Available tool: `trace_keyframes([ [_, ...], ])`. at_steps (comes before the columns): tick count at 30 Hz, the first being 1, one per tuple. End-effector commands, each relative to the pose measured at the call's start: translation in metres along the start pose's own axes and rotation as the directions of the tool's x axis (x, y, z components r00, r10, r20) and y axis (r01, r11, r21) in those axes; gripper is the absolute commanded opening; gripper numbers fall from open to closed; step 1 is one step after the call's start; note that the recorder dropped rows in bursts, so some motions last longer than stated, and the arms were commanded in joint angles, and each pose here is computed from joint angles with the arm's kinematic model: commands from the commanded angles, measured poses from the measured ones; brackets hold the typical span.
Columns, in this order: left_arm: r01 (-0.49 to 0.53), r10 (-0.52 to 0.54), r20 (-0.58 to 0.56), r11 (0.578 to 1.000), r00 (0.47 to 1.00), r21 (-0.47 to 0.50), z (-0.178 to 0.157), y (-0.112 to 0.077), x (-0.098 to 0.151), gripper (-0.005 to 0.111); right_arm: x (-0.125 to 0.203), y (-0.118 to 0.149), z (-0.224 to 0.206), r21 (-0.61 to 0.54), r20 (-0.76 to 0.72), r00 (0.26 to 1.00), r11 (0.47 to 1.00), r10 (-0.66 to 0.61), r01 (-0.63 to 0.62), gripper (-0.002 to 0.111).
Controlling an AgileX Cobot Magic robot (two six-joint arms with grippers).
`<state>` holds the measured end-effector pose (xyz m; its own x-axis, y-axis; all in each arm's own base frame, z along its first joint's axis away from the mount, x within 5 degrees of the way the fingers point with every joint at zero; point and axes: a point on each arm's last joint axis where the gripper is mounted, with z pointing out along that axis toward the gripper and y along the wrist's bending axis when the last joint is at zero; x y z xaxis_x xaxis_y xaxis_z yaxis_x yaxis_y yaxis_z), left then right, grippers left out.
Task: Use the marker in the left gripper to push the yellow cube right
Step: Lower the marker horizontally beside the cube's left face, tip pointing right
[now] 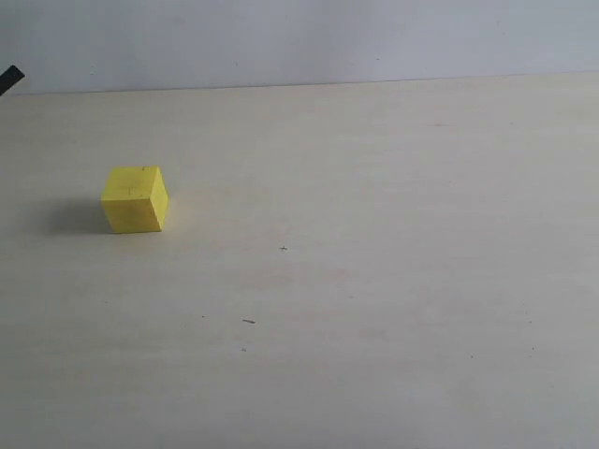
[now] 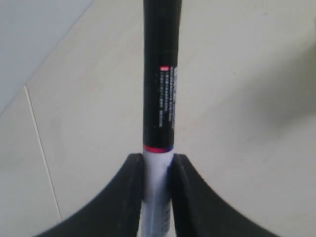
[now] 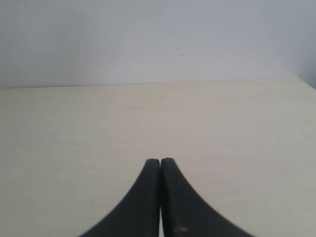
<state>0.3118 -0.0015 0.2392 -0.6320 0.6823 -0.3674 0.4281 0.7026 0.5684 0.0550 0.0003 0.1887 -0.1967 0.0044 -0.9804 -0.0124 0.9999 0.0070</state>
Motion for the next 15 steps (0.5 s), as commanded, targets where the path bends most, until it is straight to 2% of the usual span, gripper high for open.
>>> trace_keyframes([
  [1,-0.177,0.177,-0.05,0.984,0.983,0.015,0.043,0.011,0.003,0.0,0.001,0.0,0.0,0.005,0.005,1.0,1.0,-0.004,0.004,0.0],
  [2,-0.237,0.239,-0.064,0.971,0.969,0.035,0.051,0.01,0.006,0.0,0.001,0.0,0.0,0.005,0.005,1.0,1.0,-0.004,0.004,0.0],
  [3,-0.34,0.345,-0.081,0.938,0.935,0.073,0.063,0.006,0.011,0.0,0.001,0.0,0.0,0.005,0.003,1.0,1.0,-0.004,0.004,0.0],
  [5,-0.481,0.496,-0.086,0.864,0.864,0.147,0.078,-0.004,0.016,0.0,0.001,0.0,0.0,0.005,0.003,1.0,1.0,-0.004,0.004,0.0],
  [7,-0.563,0.588,-0.064,0.796,0.806,0.224,0.092,-0.016,0.021,0.0,0.001,0.0,0.0,0.005,0.003,1.0,1.0,-0.004,0.004,0.0],
  [11,-0.673,0.705,0.024,0.666,0.709,0.321,0.107,-0.033,0.027,0.0,0.001,0.0,0.0,0.005,0.003,1.0,1.0,-0.004,0.004,0.0],
  [12,-0.684,0.714,0.041,0.65,0.699,0.332,0.109,-0.034,0.026,0.0,0.001,0.0,0.0,0.005,0.003,1.0,1.0,-0.004,0.004,0.0],
  [15,-0.652,0.702,0.037,0.639,0.712,0.409,0.108,-0.03,0.021,0.0,0.001,0.0,0.0,0.005,0.003,1.0,1.0,-0.004,0.004,0.0],
])
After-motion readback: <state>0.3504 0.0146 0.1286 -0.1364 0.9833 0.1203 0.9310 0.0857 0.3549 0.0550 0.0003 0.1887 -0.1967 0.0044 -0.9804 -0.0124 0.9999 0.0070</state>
